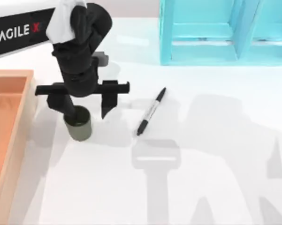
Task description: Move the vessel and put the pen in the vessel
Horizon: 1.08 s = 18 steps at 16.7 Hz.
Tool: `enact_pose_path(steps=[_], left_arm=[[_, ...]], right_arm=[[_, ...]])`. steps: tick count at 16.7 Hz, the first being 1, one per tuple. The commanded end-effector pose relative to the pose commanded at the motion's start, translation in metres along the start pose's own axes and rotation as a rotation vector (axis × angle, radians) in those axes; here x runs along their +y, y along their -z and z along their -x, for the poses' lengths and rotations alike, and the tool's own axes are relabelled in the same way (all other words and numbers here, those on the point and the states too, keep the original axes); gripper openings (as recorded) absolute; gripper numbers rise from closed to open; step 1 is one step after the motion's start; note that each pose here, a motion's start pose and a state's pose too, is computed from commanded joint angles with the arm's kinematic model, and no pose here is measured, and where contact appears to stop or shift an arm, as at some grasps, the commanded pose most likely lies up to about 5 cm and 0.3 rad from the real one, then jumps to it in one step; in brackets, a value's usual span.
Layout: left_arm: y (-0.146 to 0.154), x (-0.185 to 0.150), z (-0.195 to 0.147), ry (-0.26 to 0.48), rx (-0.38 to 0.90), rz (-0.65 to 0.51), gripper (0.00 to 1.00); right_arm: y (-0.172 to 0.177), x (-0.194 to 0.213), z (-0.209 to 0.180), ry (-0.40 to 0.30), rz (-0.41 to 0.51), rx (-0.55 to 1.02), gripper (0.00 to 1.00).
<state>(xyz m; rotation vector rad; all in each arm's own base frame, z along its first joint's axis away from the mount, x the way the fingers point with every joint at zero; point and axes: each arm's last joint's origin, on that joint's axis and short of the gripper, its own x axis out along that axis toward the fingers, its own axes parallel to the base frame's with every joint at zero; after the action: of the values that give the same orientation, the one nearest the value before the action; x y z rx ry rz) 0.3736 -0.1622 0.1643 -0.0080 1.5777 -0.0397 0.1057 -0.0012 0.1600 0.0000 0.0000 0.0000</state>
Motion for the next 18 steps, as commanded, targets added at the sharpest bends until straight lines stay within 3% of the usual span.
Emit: enact_pose_path(steps=[2, 12, 15, 18], left_arm=[[0.0, 0.0, 0.0, 0.0, 0.0, 0.0, 1.0], [-0.001, -0.001, 0.002, -0.001, 0.003, -0.001, 1.0], [-0.007, -0.005, 0.021, -0.006, 0.017, 0.002, 1.0], [-0.012, -0.009, 0.063, -0.006, 0.017, 0.0, 1.0]], right_arm=[[0.0, 0.0, 0.0, 0.0, 0.0, 0.0, 1.0], [0.0, 0.0, 0.0, 0.0, 0.0, 0.0, 1.0], [0.0, 0.0, 0.0, 0.0, 0.0, 0.0, 1.0], [0.0, 0.0, 0.0, 0.0, 0.0, 0.0, 1.0]])
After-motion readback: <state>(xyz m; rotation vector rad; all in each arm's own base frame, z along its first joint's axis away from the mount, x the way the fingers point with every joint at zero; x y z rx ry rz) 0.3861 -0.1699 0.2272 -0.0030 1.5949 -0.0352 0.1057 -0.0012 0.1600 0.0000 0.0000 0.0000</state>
